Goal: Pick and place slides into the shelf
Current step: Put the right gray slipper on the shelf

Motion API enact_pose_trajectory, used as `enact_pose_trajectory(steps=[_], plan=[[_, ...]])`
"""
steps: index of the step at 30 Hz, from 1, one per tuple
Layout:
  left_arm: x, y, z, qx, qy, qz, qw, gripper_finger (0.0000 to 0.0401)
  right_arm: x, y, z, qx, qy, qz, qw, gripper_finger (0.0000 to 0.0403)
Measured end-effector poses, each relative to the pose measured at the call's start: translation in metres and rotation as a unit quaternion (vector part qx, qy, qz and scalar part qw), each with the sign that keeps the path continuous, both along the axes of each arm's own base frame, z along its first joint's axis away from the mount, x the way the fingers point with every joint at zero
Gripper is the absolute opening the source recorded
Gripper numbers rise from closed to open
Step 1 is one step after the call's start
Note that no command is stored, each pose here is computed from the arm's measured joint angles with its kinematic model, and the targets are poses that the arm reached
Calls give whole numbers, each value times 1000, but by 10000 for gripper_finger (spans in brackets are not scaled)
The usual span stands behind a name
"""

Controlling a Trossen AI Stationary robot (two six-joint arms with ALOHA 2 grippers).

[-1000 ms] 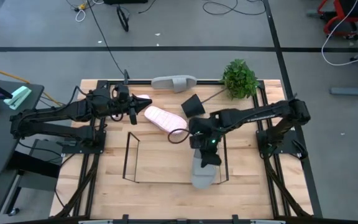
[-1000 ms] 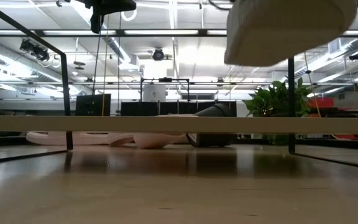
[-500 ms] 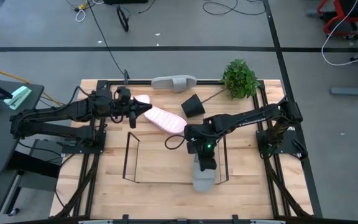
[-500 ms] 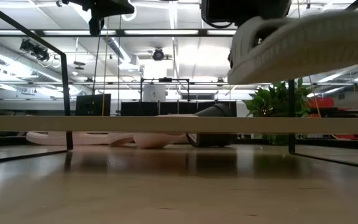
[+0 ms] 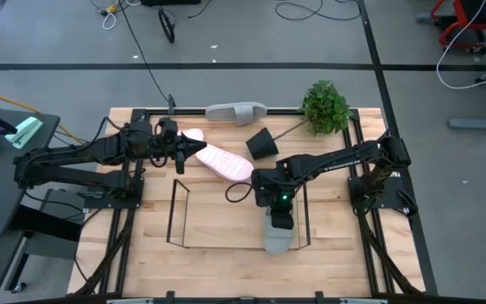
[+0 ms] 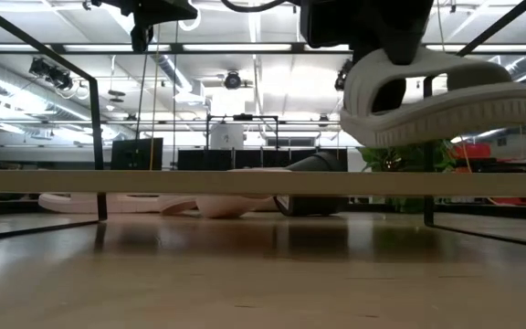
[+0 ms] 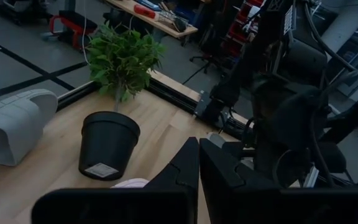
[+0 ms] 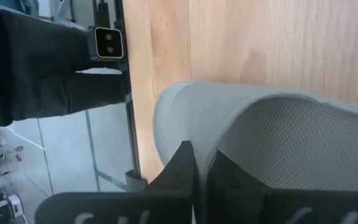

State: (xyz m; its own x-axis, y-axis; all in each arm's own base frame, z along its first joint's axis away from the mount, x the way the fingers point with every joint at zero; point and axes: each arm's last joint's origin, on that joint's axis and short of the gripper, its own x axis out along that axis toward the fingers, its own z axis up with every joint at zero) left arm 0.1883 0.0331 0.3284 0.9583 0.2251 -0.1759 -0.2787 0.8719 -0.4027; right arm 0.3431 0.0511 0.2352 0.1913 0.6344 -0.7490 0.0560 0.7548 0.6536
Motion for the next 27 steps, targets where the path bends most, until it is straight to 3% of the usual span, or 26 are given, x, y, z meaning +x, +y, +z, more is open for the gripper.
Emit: enact_pose_trajectory(steps=[13, 27], plan=[[0, 0, 0, 13, 3, -2, 1000, 21, 0, 1, 0, 14, 0, 7, 1000, 9], [0, 0, 0, 13, 3, -2, 1000, 29, -8, 4, -21, 23, 24, 8, 999, 9]])
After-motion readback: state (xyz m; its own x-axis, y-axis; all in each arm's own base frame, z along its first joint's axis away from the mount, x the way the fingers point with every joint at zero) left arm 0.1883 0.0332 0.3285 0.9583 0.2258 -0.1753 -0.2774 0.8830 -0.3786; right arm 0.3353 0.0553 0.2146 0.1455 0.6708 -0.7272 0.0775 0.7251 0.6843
